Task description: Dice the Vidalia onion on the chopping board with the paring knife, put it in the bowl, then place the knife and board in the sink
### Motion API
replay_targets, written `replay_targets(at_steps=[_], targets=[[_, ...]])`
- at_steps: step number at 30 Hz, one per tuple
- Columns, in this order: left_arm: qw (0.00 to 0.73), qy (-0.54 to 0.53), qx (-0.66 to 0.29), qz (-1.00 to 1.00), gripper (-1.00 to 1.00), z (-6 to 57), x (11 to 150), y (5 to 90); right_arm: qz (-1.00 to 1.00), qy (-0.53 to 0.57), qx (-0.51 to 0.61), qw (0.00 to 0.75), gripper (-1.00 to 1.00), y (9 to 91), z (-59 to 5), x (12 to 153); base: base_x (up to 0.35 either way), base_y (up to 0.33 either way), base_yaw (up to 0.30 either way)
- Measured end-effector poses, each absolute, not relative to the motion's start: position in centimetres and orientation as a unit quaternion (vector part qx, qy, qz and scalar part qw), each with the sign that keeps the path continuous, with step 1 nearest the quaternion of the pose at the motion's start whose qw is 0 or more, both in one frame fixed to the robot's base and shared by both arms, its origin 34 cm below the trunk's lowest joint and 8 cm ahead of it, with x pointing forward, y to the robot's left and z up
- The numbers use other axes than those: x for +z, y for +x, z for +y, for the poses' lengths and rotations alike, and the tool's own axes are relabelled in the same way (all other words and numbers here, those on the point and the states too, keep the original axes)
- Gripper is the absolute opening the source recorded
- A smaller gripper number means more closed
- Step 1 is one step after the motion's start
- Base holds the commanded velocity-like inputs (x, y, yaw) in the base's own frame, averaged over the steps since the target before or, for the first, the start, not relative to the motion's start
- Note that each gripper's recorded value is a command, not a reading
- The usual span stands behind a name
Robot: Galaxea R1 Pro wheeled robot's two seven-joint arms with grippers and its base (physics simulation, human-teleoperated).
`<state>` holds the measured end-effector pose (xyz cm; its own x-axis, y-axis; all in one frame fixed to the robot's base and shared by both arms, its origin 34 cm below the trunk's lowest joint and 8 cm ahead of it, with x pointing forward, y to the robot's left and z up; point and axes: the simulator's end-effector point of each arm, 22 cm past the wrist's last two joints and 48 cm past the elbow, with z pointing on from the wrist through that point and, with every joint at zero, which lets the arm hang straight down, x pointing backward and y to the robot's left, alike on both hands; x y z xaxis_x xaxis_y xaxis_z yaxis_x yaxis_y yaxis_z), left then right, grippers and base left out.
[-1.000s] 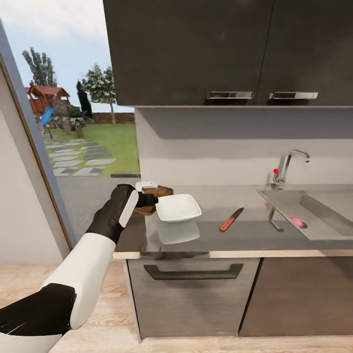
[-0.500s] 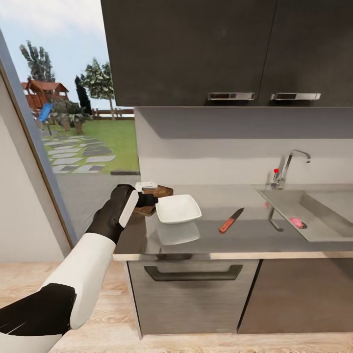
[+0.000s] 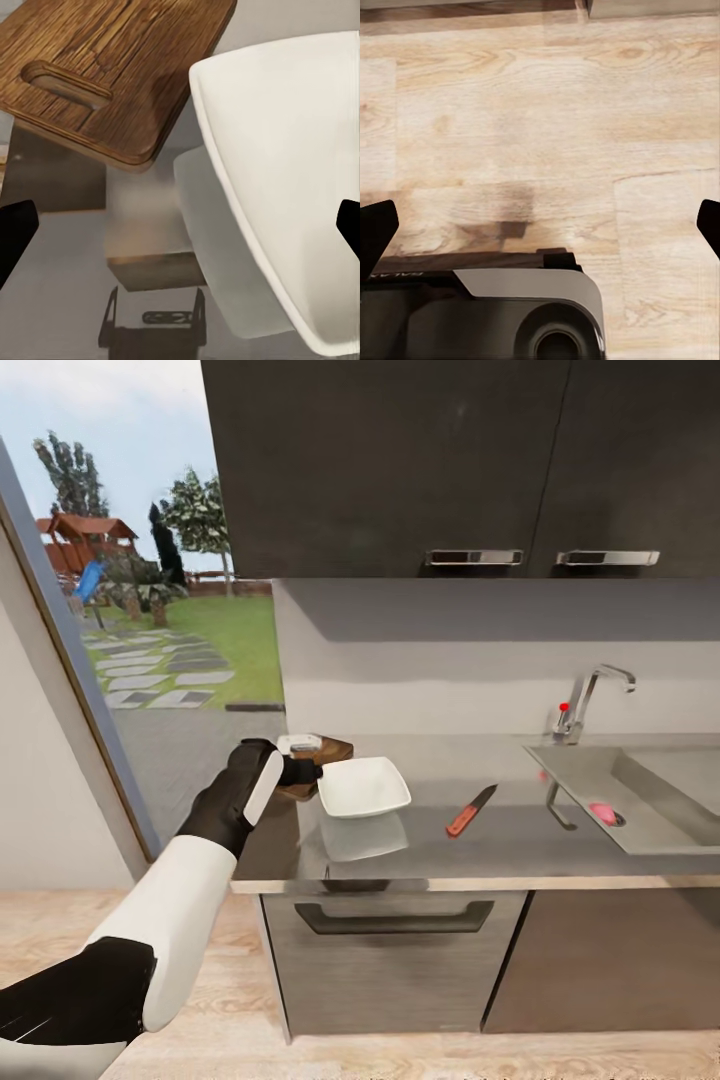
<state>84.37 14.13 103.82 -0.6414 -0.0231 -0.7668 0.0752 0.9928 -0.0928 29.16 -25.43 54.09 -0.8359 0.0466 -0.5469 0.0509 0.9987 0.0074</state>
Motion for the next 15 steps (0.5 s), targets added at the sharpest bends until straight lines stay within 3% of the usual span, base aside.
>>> replay_targets(at_steps=[15], targets=[[0.402, 0.014, -0.057, 0.914, 1.00, 14.0, 103.2, 84.3, 0.962, 0.026, -0.004, 0.273, 1.00, 28.1, -25.4, 55.8, 0.000, 0.000, 0.000]])
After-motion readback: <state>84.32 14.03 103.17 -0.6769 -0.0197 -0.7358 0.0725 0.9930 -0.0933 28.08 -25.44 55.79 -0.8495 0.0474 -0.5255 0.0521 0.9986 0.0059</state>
